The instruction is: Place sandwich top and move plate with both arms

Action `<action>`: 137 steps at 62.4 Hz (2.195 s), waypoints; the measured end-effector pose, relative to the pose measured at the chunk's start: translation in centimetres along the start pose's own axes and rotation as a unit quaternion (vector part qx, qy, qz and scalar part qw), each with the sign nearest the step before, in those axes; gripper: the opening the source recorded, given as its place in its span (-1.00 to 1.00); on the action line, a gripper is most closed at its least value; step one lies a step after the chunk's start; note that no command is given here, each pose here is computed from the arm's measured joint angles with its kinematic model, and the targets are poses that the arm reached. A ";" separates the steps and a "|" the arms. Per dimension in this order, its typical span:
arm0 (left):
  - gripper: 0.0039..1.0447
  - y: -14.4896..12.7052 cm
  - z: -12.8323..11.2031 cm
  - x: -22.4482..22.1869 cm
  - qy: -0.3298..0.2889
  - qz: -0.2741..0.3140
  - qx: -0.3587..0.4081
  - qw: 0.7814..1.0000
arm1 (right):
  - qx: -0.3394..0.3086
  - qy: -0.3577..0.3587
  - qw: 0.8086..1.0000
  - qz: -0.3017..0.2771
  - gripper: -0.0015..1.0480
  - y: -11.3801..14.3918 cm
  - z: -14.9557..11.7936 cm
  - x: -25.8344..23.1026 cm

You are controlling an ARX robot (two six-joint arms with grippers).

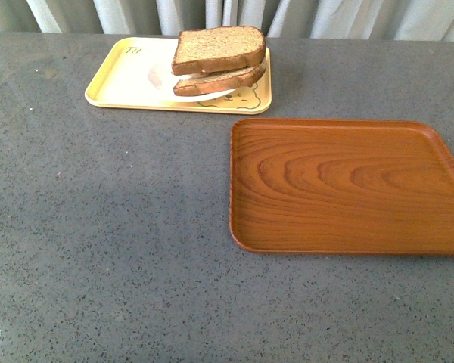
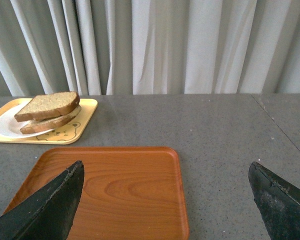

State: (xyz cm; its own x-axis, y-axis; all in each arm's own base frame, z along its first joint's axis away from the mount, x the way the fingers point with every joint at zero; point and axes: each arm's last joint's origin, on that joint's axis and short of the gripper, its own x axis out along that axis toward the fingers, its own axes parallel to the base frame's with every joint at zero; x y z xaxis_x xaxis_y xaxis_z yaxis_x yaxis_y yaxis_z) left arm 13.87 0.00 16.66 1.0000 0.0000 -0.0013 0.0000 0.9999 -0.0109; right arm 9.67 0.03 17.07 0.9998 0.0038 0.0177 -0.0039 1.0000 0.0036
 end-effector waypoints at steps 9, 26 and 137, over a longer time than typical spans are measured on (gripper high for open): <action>-0.98 0.0 0.2 -0.6 -0.004 0.000 0.000 1.000 | 0.000 0.000 1.000 0.000 0.82 0.0 0.0 0.0; -0.98 0.0 0.5 -1.6 -0.008 0.000 0.000 1.000 | 0.000 0.000 1.000 0.000 0.82 0.0 0.0 0.0; 0.83 0.0 0.1 -4.1 0.000 0.000 0.002 1.000 | 0.000 0.000 1.000 0.000 0.82 0.0 0.0 0.0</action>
State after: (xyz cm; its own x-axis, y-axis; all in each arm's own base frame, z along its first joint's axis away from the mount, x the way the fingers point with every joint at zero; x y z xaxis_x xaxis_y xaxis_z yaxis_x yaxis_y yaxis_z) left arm 9.78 0.00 16.74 1.0000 0.0004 -0.0006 -0.0004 1.0000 -0.0078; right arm 9.66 0.03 17.07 0.9998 0.0038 0.0185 -0.0039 1.0000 0.0036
